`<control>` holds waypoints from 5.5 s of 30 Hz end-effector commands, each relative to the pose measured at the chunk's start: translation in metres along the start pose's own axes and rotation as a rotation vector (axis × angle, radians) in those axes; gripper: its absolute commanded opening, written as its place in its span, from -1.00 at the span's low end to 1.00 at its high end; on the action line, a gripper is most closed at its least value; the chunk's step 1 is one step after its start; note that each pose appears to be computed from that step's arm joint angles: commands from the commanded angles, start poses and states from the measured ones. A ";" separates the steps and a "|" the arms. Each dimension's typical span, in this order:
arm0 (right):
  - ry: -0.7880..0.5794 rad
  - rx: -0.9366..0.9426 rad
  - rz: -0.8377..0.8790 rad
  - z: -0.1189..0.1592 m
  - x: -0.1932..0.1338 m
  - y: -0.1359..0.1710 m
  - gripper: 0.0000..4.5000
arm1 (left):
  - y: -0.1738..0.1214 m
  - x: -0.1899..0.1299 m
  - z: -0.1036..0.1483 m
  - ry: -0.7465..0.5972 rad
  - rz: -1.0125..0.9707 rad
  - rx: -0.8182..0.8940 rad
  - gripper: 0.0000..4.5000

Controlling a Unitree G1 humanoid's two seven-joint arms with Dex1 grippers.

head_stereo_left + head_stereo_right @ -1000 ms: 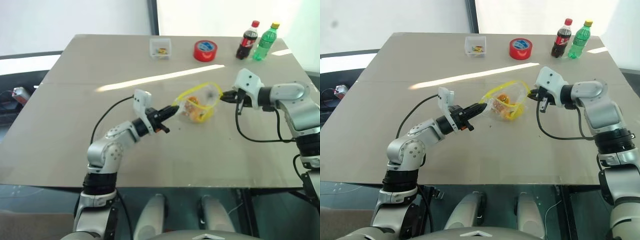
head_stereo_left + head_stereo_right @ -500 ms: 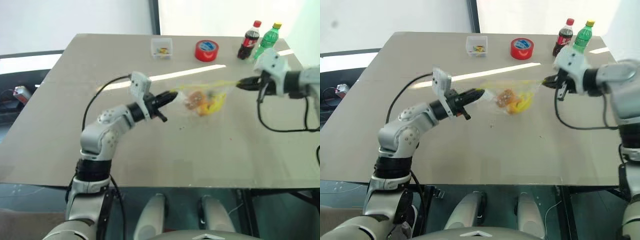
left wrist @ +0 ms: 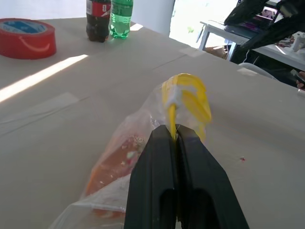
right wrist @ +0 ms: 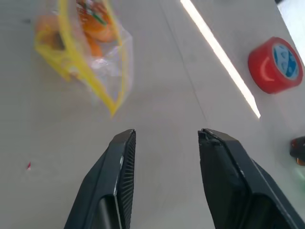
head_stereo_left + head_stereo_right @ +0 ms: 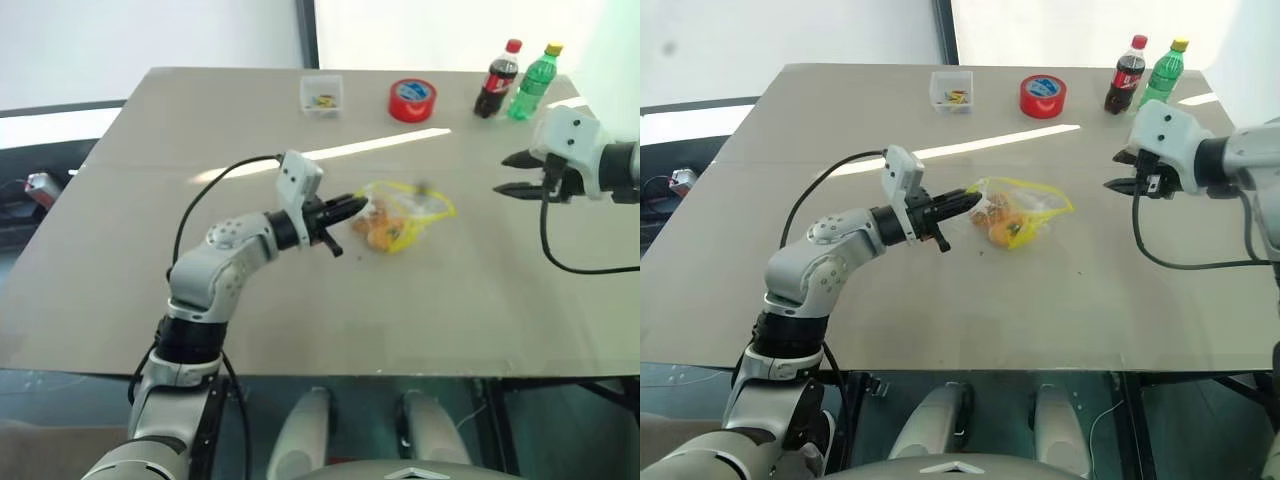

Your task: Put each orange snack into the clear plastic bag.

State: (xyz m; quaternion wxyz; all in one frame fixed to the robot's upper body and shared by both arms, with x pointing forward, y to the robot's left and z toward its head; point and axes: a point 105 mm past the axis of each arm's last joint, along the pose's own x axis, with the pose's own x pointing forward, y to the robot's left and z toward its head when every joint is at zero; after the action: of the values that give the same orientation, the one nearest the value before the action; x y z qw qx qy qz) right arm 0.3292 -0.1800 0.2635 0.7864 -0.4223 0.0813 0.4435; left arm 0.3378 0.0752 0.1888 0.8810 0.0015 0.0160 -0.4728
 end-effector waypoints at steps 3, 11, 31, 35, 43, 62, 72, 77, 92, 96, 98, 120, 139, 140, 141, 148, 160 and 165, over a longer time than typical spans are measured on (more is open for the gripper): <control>-0.220 -0.143 0.053 0.073 0.029 0.018 -0.05 | -0.012 0.002 0.009 -0.030 -0.050 0.071 -1.00; -0.212 -0.333 0.131 0.071 0.076 0.040 -0.05 | -0.016 0.000 0.017 -0.039 -0.097 0.164 -1.00; -0.344 -0.522 0.109 0.100 0.091 0.042 -0.05 | -0.018 -0.003 0.007 0.038 -0.127 0.575 -1.00; -0.333 -0.541 0.128 0.094 0.092 0.047 -0.05 | -0.018 -0.003 0.007 0.056 -0.134 0.645 -1.00; -0.302 -0.596 0.088 0.085 0.094 0.045 -0.05 | -0.013 -0.006 0.011 0.065 -0.130 0.656 -1.00; -0.320 -0.623 0.132 0.080 0.093 0.056 -0.05 | -0.010 -0.008 0.016 0.072 -0.104 0.740 -1.00; -0.318 -0.615 0.130 0.080 0.094 0.054 -0.85 | -0.012 -0.008 0.017 0.072 -0.109 0.767 -1.00; -0.329 -0.603 0.126 0.084 0.093 0.054 -0.85 | -0.015 -0.007 0.015 0.076 -0.116 0.769 -1.00; -0.306 -0.569 0.105 0.080 0.093 0.049 -0.93 | -0.016 -0.009 0.012 0.082 -0.109 0.765 -1.00; -0.264 -0.539 0.071 0.067 0.086 0.039 -0.93 | -0.005 -0.017 0.011 0.108 -0.071 0.779 -1.00; -0.237 -0.520 0.051 0.060 0.082 0.034 -0.93 | 0.001 -0.020 0.010 0.121 -0.050 0.789 -1.00; -0.162 -0.410 -0.062 0.032 0.062 0.019 -0.93 | 0.012 -0.025 0.005 0.106 -0.027 0.792 -1.00; -0.351 -0.516 0.047 0.087 0.100 0.050 -0.43 | 0.005 -0.022 0.000 0.060 -0.033 0.770 -1.00; -0.355 -0.520 0.049 0.088 0.101 0.051 -0.43 | 0.005 -0.022 0.000 0.060 -0.034 0.768 -1.00; -0.359 -0.524 0.053 0.089 0.101 0.052 -0.43 | 0.005 -0.022 -0.001 0.059 -0.035 0.768 -1.00; -0.361 -0.544 0.068 0.089 0.104 0.055 -0.43 | 0.005 -0.021 -0.001 0.058 -0.037 0.764 -1.00; -0.359 -0.571 0.066 0.087 0.111 0.055 -0.43 | 0.005 -0.021 -0.003 0.061 -0.044 0.759 -1.00; -0.362 -0.580 0.063 0.088 0.112 0.055 -0.43 | 0.002 -0.021 -0.003 0.058 -0.049 0.755 -1.00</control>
State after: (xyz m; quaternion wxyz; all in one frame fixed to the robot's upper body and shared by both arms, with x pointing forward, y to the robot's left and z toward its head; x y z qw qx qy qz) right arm 0.3339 -0.0341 0.2154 0.6266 -0.5310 -0.1478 0.5510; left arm 0.3313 0.0948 0.1770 0.8077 0.3413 -0.1130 -0.4673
